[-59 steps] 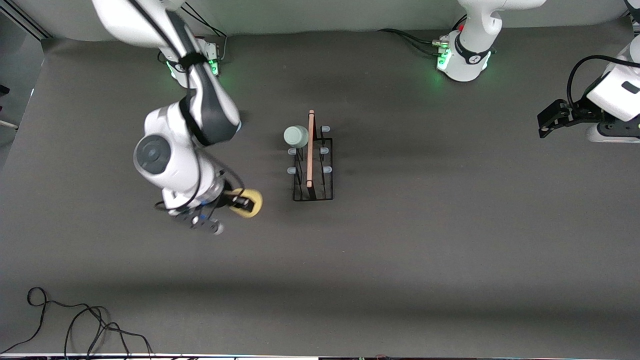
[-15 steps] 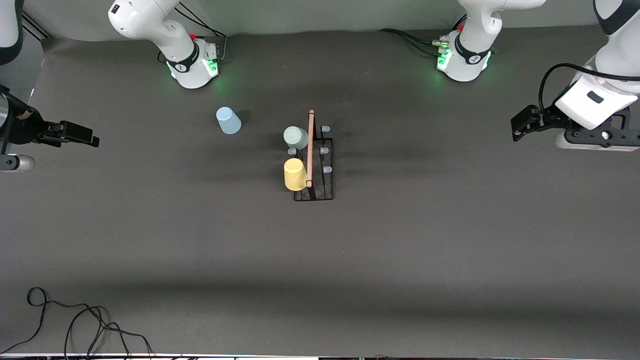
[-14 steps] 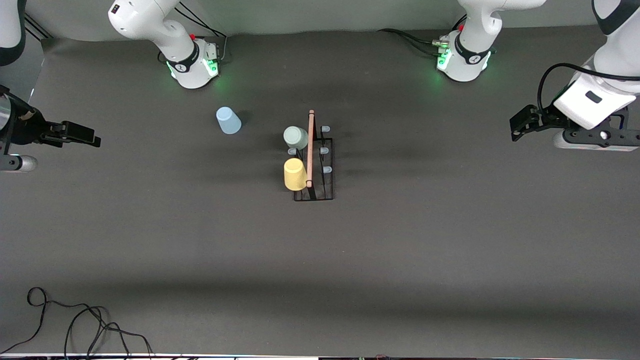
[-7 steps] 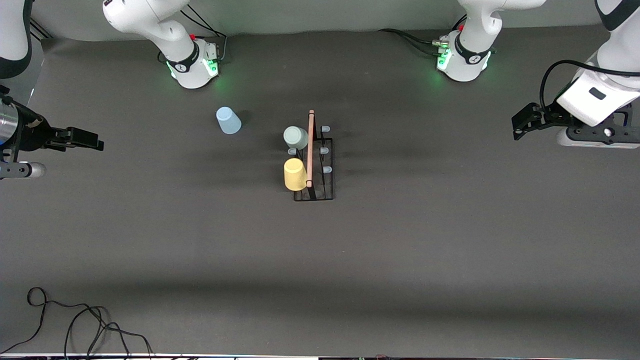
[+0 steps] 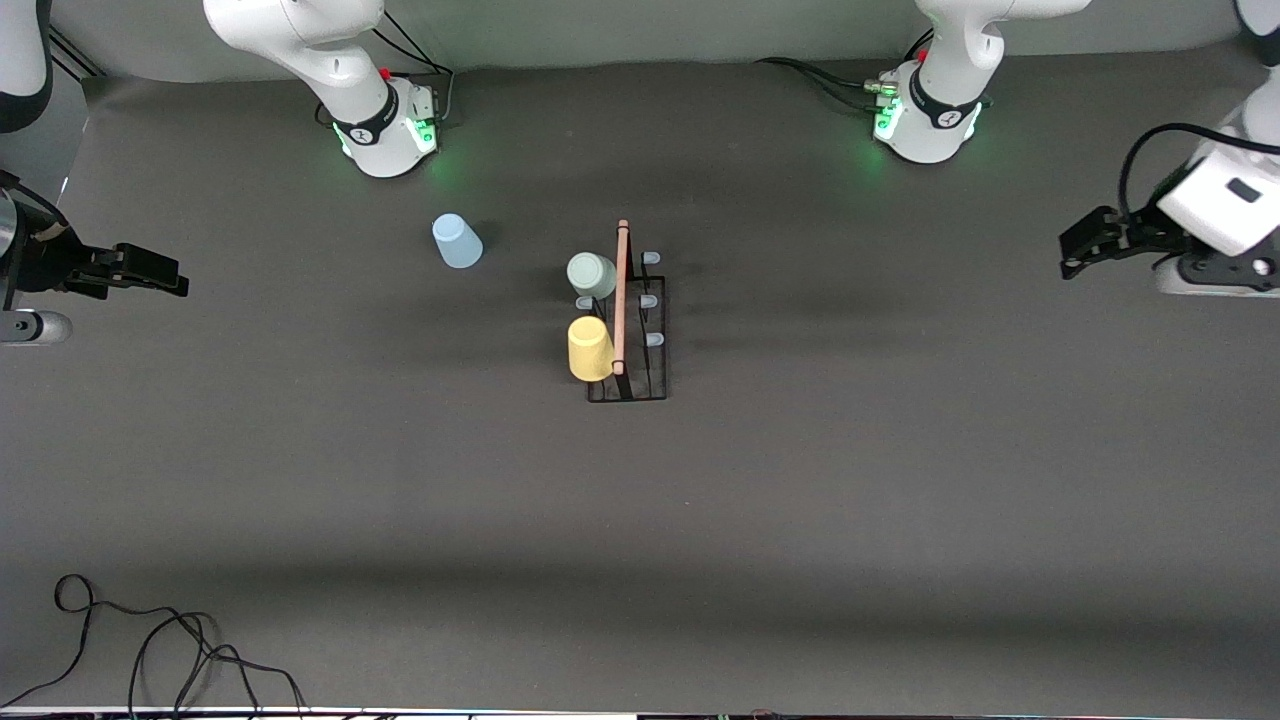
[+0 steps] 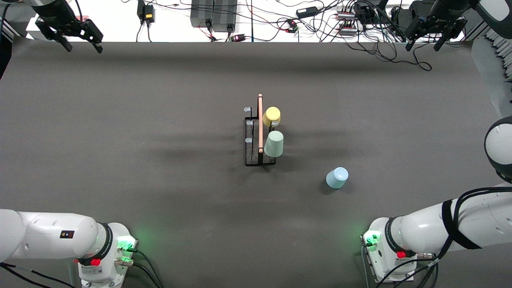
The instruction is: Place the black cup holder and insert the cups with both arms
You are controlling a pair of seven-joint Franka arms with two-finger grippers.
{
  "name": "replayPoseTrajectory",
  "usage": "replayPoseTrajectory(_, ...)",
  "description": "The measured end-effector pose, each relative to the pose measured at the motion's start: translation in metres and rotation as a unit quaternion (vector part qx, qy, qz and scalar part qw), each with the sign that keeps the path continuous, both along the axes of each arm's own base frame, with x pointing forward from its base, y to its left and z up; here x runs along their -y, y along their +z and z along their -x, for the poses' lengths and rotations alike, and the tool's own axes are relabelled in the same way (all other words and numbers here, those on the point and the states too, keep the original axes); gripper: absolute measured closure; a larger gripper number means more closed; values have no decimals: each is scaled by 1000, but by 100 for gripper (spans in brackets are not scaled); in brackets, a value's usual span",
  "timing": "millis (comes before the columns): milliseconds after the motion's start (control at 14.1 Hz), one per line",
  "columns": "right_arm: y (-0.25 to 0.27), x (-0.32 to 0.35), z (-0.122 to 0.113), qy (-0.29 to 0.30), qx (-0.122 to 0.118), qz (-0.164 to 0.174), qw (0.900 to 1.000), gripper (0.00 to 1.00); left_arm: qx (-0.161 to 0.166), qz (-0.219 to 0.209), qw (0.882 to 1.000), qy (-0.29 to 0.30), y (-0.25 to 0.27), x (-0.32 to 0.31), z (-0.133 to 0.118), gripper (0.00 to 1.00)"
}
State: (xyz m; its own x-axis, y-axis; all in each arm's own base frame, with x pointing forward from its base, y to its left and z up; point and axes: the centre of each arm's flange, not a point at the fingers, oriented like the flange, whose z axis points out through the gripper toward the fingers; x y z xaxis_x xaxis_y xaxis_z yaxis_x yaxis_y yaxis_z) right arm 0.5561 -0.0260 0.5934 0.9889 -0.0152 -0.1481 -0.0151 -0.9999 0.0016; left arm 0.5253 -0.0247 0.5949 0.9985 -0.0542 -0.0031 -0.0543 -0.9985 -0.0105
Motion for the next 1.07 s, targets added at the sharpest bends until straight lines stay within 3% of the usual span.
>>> replayPoseTrajectory(285,1,-2,-3,2,10,1,1000,0,-1,0,1000,3,0,-3,0,0)
replayPoseTrajectory(1067,1,-2,-3,2,11,1,1000,0,-5,0,1000,3,0,-4,1,0)
